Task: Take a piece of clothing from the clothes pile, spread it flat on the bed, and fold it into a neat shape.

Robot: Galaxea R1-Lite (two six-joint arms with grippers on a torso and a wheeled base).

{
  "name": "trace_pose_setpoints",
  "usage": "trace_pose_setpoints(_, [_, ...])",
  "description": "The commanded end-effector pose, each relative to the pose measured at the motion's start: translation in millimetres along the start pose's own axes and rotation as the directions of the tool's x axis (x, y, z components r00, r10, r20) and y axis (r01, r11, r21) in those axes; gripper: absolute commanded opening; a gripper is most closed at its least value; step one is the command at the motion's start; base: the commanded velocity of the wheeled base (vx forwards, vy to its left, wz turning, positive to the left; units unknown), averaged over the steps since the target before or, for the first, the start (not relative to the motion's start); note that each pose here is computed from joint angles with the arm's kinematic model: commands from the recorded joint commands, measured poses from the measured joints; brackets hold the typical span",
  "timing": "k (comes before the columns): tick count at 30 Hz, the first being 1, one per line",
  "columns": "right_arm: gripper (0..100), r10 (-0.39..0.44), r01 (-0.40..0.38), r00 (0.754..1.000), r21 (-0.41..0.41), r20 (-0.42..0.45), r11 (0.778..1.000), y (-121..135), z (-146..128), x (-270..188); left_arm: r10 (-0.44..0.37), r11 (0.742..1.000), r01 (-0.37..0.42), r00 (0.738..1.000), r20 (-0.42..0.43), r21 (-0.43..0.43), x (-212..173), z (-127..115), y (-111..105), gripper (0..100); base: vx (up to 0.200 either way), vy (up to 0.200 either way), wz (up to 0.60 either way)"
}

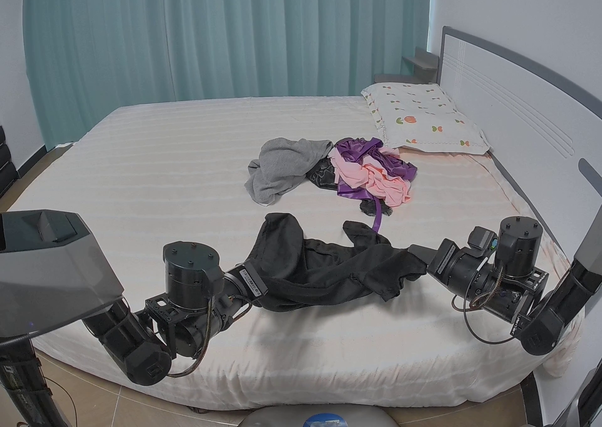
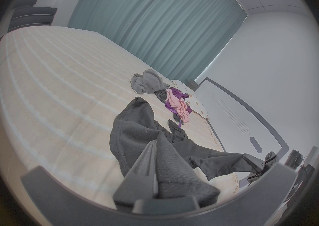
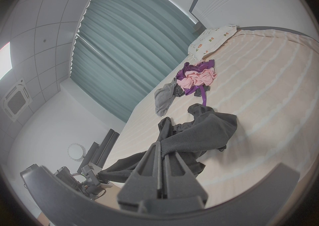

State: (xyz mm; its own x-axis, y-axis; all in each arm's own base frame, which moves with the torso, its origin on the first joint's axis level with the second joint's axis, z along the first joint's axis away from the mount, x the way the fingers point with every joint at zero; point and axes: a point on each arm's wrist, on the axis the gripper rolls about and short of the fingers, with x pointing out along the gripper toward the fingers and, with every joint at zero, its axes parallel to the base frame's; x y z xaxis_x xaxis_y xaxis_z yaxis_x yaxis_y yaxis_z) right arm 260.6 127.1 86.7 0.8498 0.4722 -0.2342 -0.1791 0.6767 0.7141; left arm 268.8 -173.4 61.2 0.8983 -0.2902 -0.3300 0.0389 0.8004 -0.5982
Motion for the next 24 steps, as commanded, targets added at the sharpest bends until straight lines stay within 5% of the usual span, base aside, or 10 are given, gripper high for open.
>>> trace_pose_setpoints(1, [0,-0.007,0.007,1.000,0.000,-0.001,1.000,-1.4,-2.2,2.2,0.001,1.000,-0.001,1.000,0.003,-0.002,-0.8,1.7,0.4,0,0.000,0.200,0.00])
trace_pose_setpoints(24, [0,-0.008,0.008,0.997,-0.006,0.074,1.000,2.1,3.0,3.6,-0.014,1.000,0.014,1.000,0.024,-0.014,-3.7,10.6,-0.6,0,0.000,0.200,0.00])
